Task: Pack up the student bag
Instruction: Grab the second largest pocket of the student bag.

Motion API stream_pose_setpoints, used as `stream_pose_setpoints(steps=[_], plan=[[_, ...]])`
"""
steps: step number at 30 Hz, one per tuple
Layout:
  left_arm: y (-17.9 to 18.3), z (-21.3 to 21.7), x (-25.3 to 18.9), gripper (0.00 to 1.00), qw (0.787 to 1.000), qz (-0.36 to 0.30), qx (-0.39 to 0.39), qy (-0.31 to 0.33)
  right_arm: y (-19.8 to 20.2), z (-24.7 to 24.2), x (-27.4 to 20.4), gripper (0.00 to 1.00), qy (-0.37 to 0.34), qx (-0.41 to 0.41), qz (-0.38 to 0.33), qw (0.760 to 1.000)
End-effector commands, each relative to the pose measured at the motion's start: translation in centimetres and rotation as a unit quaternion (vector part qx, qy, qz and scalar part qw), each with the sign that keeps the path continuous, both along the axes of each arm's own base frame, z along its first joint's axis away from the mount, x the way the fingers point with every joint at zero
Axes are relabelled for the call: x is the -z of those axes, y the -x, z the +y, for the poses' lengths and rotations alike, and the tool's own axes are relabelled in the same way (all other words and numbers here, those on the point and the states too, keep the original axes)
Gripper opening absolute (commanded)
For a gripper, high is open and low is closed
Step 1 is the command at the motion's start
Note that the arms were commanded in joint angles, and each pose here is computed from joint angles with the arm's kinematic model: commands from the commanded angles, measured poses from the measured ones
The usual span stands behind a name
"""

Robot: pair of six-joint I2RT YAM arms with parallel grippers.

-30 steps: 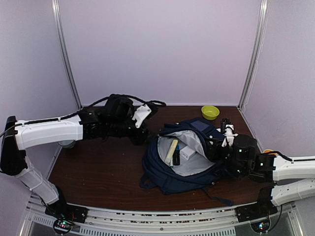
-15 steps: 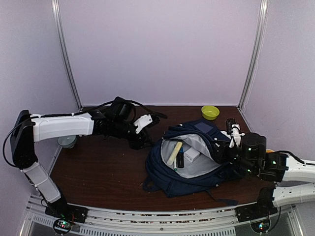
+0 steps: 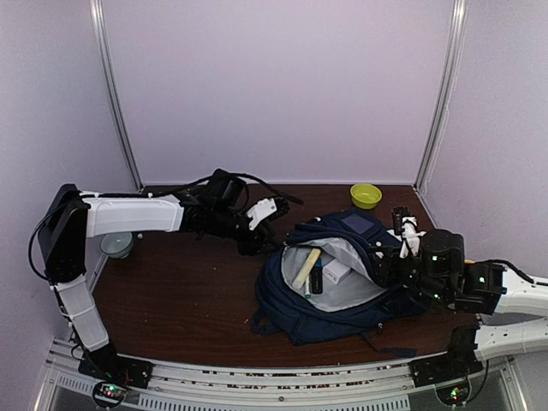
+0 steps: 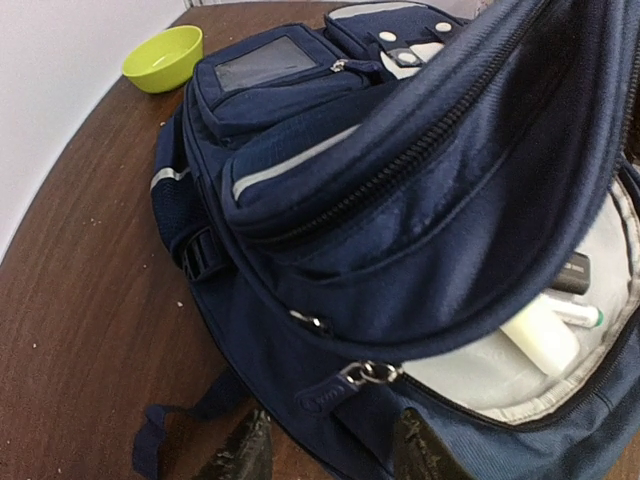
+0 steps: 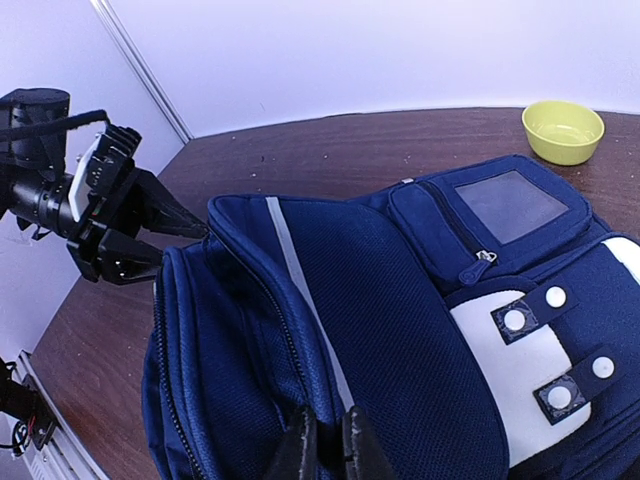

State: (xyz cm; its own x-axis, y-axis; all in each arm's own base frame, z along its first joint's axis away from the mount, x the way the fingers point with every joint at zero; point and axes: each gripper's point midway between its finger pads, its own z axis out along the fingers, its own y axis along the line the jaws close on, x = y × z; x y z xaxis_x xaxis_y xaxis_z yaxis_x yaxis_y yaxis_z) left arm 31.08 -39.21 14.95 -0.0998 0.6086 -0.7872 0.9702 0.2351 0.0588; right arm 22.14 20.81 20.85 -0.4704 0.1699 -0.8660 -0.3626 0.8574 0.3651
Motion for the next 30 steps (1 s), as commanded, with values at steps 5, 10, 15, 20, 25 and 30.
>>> stream_pose_setpoints(steps=[5,10,15,20,25,30], plan=[[-2.7,-1.8,0.6,0.41,0.999,-0.033,0.013,-0.006,0.0,-0.1,-1.2,0.0,-0.003,0.011,0.005,1.0],[-2.6,-2.4,1.0,0.36,0.999,-0.027,0.029,-0.002,0.1,0.0,-1.3,0.0,-0.002,0.011,0.004,1.0],[-1.4,-3.2,1.1,0.3,0.998,-0.004,0.06,0.021,0.0,0.1,-1.4,0.0,-0.002,0.012,0.006,1.0],[-0.1,-4.1,0.6,0.24,0.994,0.024,0.095,0.053,0.0,0.4,-1.6,0.0,-0.002,0.011,0.008,1.0],[0.5,-4.5,0.2,0.12,0.991,0.037,0.108,0.07,-0.1,0.4,-1.7,0.0,-0.005,0.012,0.008,1.0],[1.1,-4.1,0.1,0.0,0.99,0.049,0.11,0.074,-0.2,0.3,-1.9,0.0,-0.004,0.017,0.007,1.0]])
